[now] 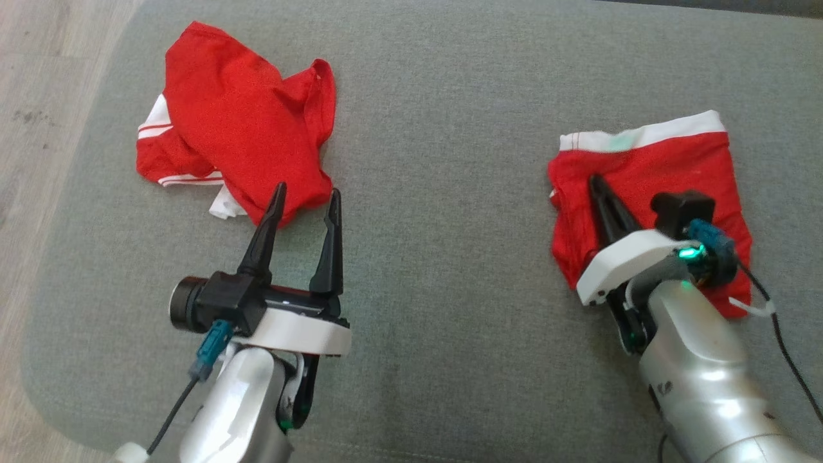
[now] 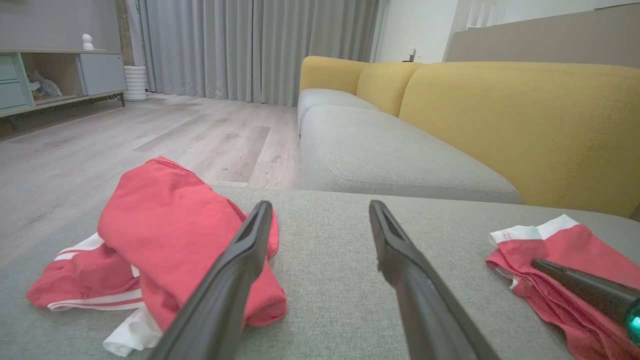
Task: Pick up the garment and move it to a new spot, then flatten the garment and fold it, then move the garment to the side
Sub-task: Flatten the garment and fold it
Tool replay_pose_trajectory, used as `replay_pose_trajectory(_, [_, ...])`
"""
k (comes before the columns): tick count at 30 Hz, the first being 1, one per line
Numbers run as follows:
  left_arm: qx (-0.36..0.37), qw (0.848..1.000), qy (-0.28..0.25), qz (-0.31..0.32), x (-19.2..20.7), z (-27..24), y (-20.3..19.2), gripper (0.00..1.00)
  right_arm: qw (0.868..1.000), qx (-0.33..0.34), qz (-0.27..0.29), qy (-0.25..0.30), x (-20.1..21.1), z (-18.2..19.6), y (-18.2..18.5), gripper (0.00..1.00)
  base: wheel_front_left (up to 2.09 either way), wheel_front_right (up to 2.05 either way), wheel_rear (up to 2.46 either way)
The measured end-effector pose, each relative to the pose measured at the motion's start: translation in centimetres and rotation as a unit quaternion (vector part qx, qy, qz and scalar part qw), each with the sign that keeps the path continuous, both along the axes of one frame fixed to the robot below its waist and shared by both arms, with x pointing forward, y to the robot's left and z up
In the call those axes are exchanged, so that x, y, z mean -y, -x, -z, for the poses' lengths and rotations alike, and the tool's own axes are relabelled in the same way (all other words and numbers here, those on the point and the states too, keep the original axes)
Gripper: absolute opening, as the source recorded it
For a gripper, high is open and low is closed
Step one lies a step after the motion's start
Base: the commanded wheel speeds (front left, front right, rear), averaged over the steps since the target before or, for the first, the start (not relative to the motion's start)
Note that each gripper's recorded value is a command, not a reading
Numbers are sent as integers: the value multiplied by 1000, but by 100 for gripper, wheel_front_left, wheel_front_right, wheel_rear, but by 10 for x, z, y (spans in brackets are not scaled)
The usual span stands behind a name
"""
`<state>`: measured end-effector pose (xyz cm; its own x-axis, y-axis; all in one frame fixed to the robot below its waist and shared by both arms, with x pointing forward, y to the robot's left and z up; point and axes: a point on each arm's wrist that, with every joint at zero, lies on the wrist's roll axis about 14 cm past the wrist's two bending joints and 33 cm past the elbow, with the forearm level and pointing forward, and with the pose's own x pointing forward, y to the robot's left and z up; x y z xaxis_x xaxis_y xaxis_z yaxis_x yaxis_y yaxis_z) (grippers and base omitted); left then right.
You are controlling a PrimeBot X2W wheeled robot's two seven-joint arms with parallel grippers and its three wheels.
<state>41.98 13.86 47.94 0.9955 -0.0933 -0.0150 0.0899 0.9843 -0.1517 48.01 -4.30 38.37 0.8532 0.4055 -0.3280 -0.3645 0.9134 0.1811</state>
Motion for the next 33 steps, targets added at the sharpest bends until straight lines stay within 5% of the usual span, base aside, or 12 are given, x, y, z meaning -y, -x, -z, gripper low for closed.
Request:
replay_pose_trajectory(9, [11, 1000, 2, 6, 4, -8, 0, 100, 1000, 2, 12, -4, 8, -7, 2, 0, 0, 0, 0])
replay_pose_trajectory(16, [21, 1000, 4, 13, 11, -16, 11, 100, 993, 90, 69, -42, 37, -71, -12, 0, 0, 0, 0])
replay_pose_trajectory(21, [25, 999, 7, 19, 16, -19, 21, 100, 989, 109, 95, -34, 62, -76, 17, 0, 0, 0, 0])
replay_pose_trajectory(22, [27, 999, 8, 21, 17, -20, 23, 100, 988, 108, 102, -32, 68, -75, 24, 20, 0, 0, 0])
replay_pose_trajectory(23, [27, 999, 8, 20, 17, -21, 25, 100, 988, 109, 107, -29, 73, -74, 31, 95, 0, 0, 0])
replay_pose_trajectory(33, [1, 1000, 14, 9, 13, -4, 46, 100, 985, 112, 126, -37, 87, -76, 73, 100, 0, 0, 0])
